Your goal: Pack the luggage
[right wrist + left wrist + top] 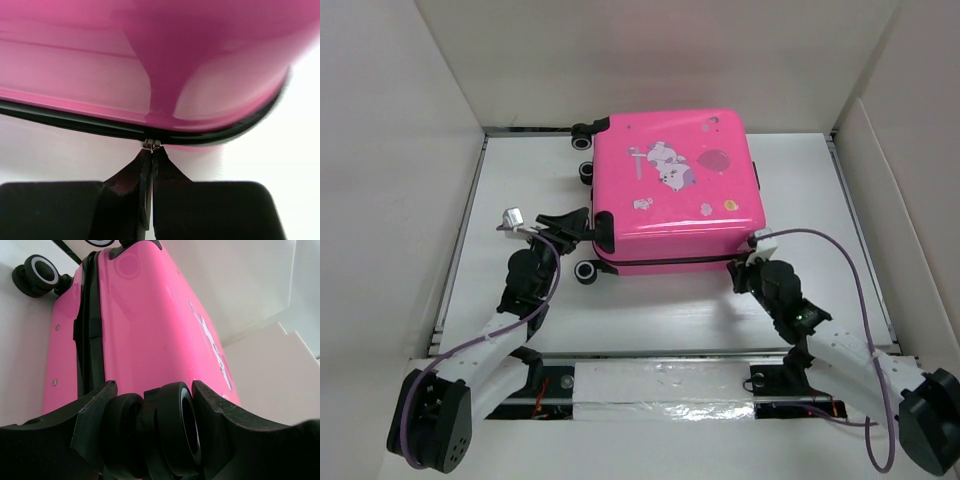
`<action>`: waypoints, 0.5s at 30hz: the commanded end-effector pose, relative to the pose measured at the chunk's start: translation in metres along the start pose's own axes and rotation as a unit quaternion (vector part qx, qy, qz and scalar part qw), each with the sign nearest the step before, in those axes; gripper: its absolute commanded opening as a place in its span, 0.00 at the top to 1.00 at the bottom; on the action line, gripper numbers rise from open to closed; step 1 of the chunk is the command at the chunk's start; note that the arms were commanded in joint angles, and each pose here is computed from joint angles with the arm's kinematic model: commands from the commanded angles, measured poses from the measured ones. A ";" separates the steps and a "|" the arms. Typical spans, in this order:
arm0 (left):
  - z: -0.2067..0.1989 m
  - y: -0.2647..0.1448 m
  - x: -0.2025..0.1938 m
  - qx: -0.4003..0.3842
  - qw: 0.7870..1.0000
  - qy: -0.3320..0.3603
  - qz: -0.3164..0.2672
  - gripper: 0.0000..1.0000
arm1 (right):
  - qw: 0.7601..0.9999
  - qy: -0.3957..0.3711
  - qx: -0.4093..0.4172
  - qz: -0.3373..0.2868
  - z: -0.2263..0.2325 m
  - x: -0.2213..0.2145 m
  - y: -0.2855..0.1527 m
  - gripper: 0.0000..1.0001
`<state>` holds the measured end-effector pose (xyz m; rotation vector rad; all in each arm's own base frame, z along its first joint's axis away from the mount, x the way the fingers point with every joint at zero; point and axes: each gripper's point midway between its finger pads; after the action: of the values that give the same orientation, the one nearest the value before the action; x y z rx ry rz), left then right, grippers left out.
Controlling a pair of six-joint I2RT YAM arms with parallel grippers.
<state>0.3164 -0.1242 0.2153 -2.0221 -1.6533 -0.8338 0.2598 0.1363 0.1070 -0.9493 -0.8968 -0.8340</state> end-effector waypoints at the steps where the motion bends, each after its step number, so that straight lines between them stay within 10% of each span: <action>1: -0.009 -0.011 -0.029 -0.040 0.994 0.093 0.050 1.00 | 0.990 0.011 0.121 -0.065 0.067 0.046 0.004 1.00; 9: -0.047 -0.019 -0.064 -0.054 0.988 0.130 0.070 1.00 | 0.945 -0.061 0.317 0.045 0.247 -0.015 -0.018 1.00; 15: -0.059 -0.032 -0.088 -0.069 0.983 0.134 0.107 1.00 | 0.945 -0.104 0.310 0.021 0.251 0.014 0.000 1.00</action>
<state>0.2747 -0.1988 0.2190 -2.0843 -1.5005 -0.9635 0.2058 0.3333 0.1227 -0.7374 -1.1136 -0.3505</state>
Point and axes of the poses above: each gripper's point midway between its finger pads, its own y axis out along the fingers, its own z axis along the line the jaws close on, x = y × z, and after that the axes turned 10 degrees about y, right-handed
